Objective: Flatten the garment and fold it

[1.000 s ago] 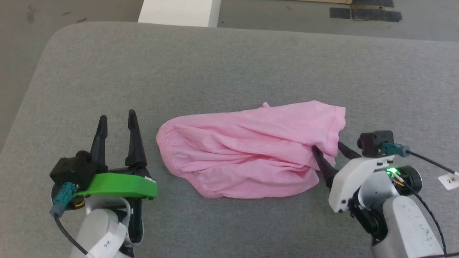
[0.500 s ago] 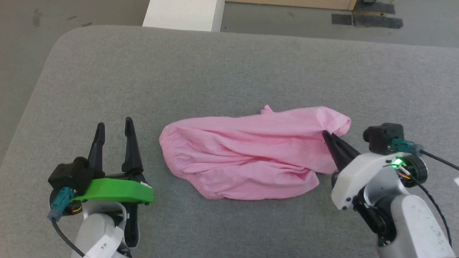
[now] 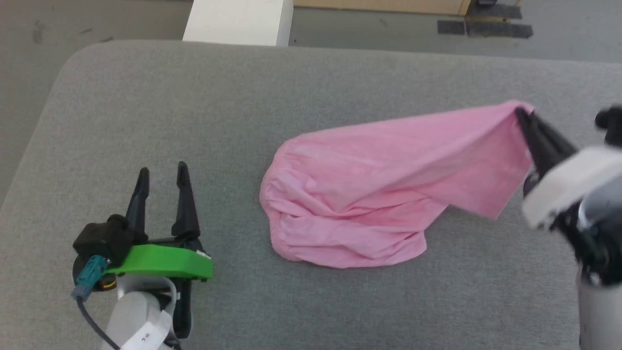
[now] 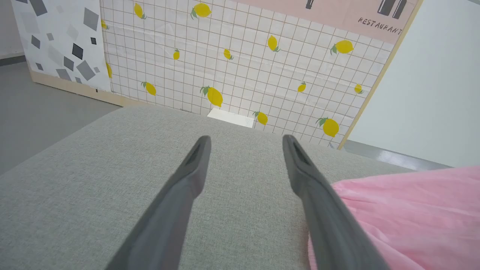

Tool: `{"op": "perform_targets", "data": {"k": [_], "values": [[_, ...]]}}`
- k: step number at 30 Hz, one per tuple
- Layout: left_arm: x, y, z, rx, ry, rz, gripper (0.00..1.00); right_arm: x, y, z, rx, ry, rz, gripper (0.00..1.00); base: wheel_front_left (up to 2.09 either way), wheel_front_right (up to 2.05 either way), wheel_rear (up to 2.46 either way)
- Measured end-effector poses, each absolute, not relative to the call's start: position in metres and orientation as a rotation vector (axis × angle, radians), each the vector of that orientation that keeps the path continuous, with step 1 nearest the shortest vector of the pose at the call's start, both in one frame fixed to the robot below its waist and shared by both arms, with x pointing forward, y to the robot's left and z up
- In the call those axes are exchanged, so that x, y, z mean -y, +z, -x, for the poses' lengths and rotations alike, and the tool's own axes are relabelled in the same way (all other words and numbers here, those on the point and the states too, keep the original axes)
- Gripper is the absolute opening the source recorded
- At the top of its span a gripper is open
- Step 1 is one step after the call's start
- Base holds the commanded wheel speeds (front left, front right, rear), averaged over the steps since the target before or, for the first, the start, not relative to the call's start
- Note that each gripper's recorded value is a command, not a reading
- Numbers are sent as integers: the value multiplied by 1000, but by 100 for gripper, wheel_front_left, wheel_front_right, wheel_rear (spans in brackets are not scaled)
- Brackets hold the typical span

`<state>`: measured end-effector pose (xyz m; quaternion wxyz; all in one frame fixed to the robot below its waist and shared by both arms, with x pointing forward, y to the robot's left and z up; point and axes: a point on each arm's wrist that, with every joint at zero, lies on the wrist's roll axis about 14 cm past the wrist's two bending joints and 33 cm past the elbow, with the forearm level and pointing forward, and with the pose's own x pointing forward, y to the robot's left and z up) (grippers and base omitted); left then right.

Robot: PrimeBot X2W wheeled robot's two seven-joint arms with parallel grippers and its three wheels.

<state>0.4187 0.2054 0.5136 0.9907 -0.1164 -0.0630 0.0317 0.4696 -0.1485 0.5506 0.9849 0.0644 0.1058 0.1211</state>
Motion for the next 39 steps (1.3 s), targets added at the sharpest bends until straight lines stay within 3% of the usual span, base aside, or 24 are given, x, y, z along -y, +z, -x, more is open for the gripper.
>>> {"op": "perform_targets", "data": {"k": [8, 9, 10, 17, 22, 30, 39], "values": [[-197, 500, -434, 91, 39, 248, 100, 168, 514, -548, -321, 158, -165, 0, 0, 0, 0], [-198, 498, -435, 87, 42, 254, 100, 168, 510, -558, -324, 147, -167, 21, 0, 0, 0], [-199, 496, -437, 82, 44, 256, 100, 169, 504, -566, -332, 137, -169, 100, 0, 0, 0], [-210, 482, -439, 48, 76, 245, 100, 155, 487, -604, -260, 139, -131, 100, 0, 0, 0], [-211, 481, -438, 44, 84, 243, 100, 138, 494, -599, -173, 191, -115, 100, 0, 0, 0], [-200, 486, -440, 55, 53, 250, 100, 132, 468, -517, -179, 241, -102, 100, 0, 0, 0], [-151, 472, -461, -38, -77, 228, 100, 164, 460, -436, -181, 116, -134, 100, 0, 0, 0]]}}
